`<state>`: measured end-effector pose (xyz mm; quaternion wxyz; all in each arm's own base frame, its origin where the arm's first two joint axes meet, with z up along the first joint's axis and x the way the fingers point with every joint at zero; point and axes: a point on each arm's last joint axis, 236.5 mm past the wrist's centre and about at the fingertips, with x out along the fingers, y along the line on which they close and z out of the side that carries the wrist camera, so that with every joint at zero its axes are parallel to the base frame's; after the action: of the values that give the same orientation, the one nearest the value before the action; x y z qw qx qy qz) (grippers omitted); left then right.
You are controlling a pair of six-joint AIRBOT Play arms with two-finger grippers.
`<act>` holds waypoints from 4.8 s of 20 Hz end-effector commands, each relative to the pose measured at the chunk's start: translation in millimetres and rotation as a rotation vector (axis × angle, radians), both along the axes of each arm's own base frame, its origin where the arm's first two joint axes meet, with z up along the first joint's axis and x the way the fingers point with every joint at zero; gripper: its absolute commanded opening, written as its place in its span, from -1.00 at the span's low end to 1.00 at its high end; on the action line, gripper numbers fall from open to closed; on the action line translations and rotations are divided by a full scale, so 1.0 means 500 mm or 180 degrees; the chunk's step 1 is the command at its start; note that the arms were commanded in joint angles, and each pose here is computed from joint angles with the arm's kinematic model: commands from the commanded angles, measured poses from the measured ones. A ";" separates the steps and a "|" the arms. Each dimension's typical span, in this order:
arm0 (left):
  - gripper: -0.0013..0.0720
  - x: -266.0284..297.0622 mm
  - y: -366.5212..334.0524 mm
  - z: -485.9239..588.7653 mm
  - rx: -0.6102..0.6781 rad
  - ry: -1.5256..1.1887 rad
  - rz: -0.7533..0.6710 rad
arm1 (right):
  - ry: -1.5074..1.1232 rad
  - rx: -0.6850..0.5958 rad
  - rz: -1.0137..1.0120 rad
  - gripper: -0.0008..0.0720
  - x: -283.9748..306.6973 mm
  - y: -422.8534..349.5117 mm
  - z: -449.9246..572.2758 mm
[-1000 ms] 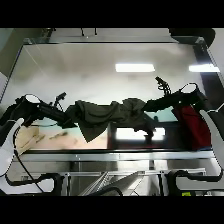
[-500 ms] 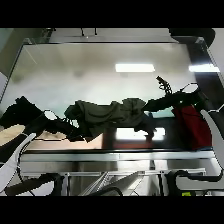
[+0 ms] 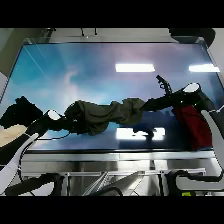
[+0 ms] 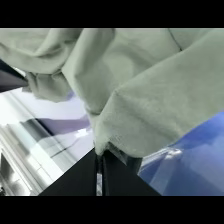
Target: Fold the shirts.
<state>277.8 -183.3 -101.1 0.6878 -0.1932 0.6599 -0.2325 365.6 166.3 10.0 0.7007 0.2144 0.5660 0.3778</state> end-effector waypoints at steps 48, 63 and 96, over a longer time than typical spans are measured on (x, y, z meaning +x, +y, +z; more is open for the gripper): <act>0.91 0.431 0.368 0.266 0.0554 -0.0685 0.0184 | -0.0786 0.0244 -0.0932 0.03 0.302 -0.170 0.103; 0.91 0.016 0.211 -0.003 -0.0111 0.0589 0.0277 | 0.1137 -0.0215 -0.1514 0.02 -0.110 -0.336 -0.152; -0.91 -0.049 0.403 0.075 0.0338 0.0637 0.0738 | 0.1163 -0.0360 -0.0937 -0.10 -0.143 -0.055 -0.253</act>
<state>252.9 17.6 -62.0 0.6507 -0.2537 0.7092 -0.0962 286.5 124.1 -104.2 0.6324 0.3286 0.6712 0.2039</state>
